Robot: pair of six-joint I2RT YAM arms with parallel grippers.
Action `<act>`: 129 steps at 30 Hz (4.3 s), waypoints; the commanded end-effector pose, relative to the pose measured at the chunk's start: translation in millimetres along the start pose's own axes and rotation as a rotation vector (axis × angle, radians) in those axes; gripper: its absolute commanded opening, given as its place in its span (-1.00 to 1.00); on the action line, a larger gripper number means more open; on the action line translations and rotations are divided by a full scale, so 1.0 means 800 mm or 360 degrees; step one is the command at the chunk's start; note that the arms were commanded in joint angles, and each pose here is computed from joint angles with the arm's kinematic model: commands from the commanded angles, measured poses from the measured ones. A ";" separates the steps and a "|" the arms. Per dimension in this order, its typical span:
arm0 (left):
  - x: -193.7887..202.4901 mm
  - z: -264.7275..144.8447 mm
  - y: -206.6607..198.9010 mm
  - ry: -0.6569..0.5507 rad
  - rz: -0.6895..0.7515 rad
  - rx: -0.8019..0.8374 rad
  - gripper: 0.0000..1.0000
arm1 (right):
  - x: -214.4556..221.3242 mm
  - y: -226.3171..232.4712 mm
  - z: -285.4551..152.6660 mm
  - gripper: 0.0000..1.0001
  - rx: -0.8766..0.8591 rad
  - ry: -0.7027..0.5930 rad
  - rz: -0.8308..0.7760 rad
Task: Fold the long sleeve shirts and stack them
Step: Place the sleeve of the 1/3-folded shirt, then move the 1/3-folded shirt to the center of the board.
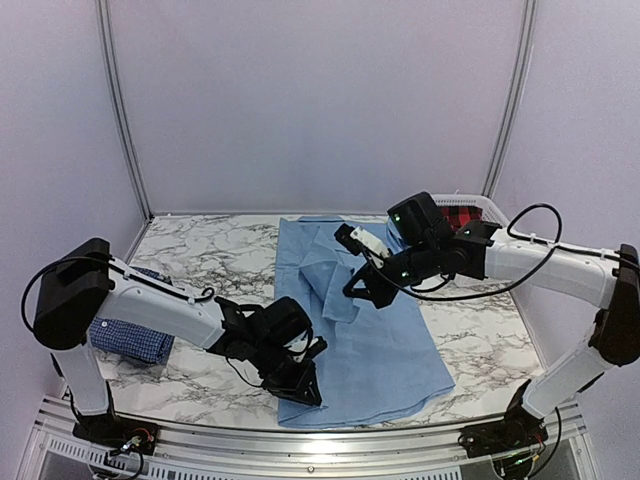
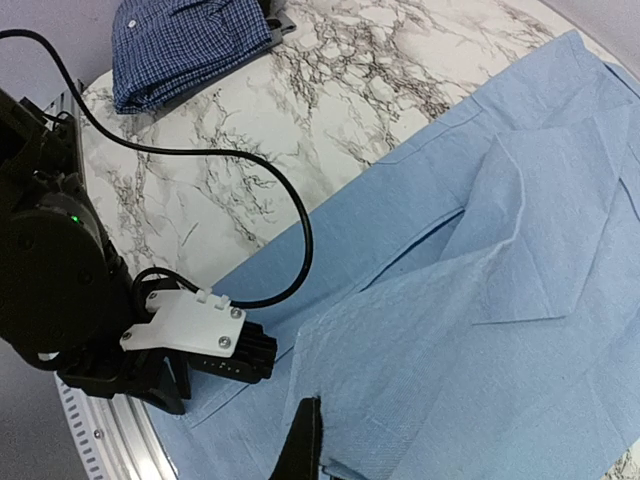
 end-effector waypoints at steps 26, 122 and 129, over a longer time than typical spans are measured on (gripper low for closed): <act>-0.027 -0.151 0.101 -0.0711 -0.0406 -0.0197 -0.38 | 0.109 0.120 0.101 -1.00 0.0311 0.0862 -0.0291; -0.381 -0.237 0.402 -0.1262 -0.0619 -0.0617 -1.00 | 0.180 -0.127 -0.019 0.06 0.0831 0.0017 0.1159; -0.396 -0.249 0.400 -0.1251 -0.0532 -0.0455 -0.79 | 0.207 -0.096 0.005 -0.09 0.0835 0.0122 0.1154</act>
Point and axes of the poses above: each gripper's point midway between its finger pads, its own z axis out along the fingers, its own y axis along the line the jaws close on, x = y × z, the point moved 7 cm from there along -z, back along the fingers, and after that the axes turned 9 degrees about z, right-handed, at the moved point
